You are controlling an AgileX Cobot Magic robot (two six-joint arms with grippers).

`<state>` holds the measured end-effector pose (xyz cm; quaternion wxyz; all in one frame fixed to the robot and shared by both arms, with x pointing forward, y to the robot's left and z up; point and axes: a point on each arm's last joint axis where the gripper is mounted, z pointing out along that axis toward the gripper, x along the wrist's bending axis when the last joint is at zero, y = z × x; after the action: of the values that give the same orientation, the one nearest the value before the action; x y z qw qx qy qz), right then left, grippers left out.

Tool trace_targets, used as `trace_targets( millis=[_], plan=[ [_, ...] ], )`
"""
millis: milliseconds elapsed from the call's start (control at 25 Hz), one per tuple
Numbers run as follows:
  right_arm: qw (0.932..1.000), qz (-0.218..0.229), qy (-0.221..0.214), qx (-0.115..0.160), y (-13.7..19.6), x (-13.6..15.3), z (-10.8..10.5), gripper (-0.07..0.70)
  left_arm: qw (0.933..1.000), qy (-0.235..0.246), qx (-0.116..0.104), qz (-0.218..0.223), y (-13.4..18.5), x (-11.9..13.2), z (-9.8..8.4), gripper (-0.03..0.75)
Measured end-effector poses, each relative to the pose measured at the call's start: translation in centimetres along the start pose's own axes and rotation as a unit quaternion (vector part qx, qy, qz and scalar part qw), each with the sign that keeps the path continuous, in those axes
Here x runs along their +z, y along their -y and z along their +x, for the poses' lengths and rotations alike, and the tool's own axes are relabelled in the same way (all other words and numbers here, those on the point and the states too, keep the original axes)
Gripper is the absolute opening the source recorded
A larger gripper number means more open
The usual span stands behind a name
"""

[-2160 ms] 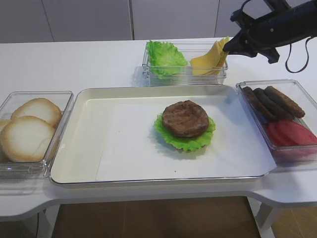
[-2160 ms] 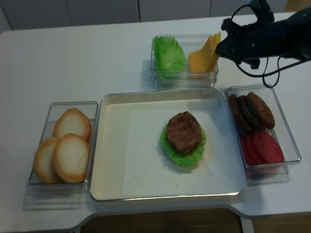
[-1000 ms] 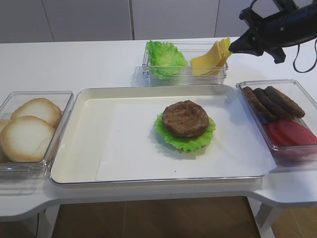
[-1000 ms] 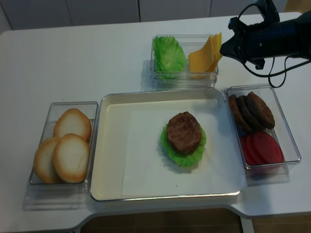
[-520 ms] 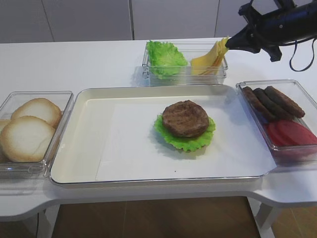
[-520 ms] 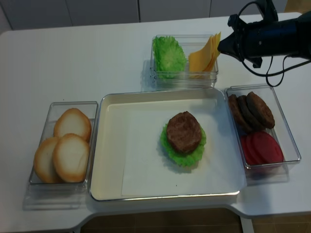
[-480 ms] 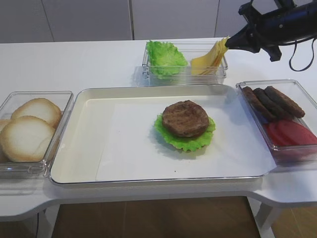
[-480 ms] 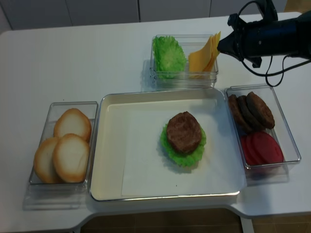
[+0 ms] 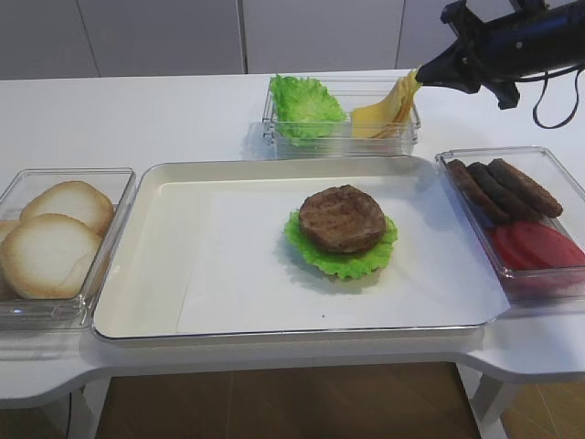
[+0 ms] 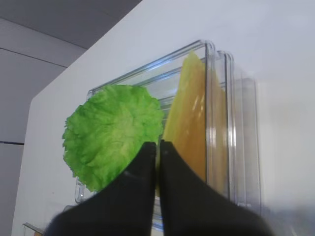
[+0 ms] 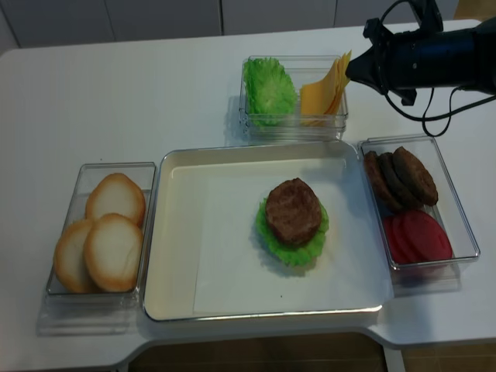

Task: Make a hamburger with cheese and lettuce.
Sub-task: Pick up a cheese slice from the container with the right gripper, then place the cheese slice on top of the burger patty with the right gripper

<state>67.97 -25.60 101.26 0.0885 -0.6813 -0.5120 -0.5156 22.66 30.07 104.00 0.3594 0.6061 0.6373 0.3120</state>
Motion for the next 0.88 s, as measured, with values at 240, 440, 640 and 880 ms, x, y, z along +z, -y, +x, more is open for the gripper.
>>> trace_targets(
  millis=[240, 440, 640, 880],
  plan=[
    [0.9997, -0.017, -0.005, -0.015, -0.4, -1.0, 1.3, 0.003, 1.0, 0.0, 0.0, 0.0, 0.0, 0.0, 0.0, 0.476],
    [0.9994, -0.025, -0.009, -0.023, -0.6, -1.6, 2.0, 0.003, 1.0, 0.0, 0.0, 0.0, 0.0, 0.0, 0.0, 0.476],
    [0.999, -0.024, -0.021, -0.032, -0.6, -2.3, 3.0, 0.003, 1.0, 0.0, 0.0, 0.0, 0.0, 0.0, 0.0, 0.476],
    [0.9972, -0.035, -0.039, -0.054, -0.7, -4.1, 5.3, 0.003, 1.0, 0.0, 0.0, 0.0, 0.0, 0.0, 0.0, 0.476]
  ],
)
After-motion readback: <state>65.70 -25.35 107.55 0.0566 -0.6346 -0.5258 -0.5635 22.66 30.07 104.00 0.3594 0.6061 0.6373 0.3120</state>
